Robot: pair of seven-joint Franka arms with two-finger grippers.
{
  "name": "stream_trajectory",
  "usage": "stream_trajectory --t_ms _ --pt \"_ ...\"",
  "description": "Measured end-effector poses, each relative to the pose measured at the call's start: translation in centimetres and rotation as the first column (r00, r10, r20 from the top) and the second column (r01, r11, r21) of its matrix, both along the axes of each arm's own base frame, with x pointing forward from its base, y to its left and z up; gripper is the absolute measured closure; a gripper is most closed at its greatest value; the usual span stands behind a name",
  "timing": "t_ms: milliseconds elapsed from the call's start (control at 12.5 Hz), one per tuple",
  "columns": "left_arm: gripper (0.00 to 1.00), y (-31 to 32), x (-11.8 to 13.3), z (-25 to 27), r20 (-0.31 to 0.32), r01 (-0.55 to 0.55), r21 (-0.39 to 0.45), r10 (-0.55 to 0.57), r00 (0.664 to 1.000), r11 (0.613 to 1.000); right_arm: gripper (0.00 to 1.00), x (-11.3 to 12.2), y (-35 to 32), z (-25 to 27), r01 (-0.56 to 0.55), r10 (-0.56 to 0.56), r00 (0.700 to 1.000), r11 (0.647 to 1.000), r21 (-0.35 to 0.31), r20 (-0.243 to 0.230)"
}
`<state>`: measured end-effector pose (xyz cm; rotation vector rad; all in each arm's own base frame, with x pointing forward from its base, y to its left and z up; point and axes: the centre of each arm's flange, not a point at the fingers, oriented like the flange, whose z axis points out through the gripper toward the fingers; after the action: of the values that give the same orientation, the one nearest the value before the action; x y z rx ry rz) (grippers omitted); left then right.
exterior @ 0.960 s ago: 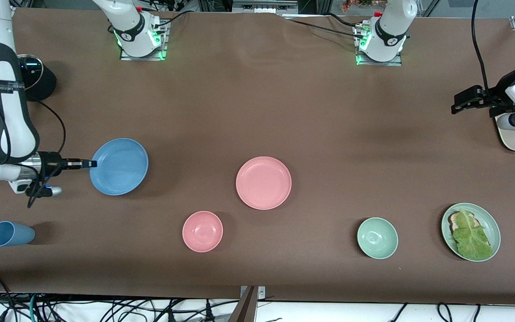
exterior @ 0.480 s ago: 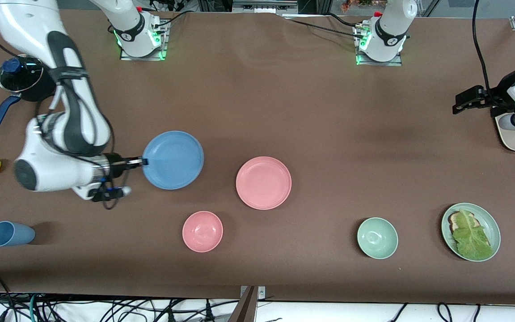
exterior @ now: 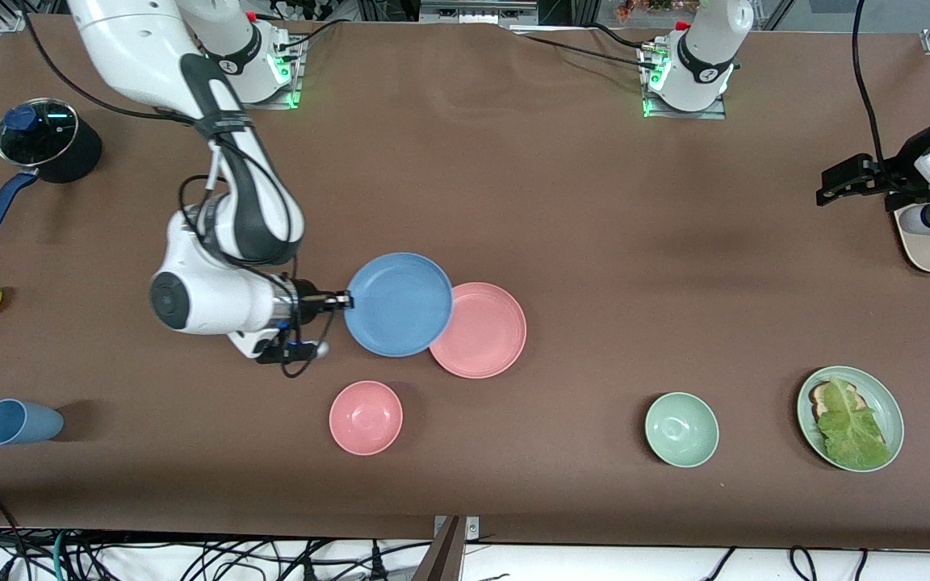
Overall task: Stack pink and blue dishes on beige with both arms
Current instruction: 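Carry the blue plate with the right gripper onto the pink plate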
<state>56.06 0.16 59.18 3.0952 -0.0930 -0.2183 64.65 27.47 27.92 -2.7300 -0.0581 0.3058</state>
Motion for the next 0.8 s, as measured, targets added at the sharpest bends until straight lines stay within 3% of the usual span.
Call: stream_trajectory --t_ms 480,800 --pt "0.00 -0.8 0.0 0.0 0.001 0.014 -0.001 -0.014 1.000 1.000 0.96 0.0 7.2 -3.5 0.027 -0.026 0.998 1.000 -0.017 0.057" --pt "0.00 -0.7 0.0 0.0 0.001 0.013 -0.001 -0.013 1.000 1.000 0.96 -0.6 9.5 -5.2 0.015 -0.013 0.998 1.000 -0.023 0.063"
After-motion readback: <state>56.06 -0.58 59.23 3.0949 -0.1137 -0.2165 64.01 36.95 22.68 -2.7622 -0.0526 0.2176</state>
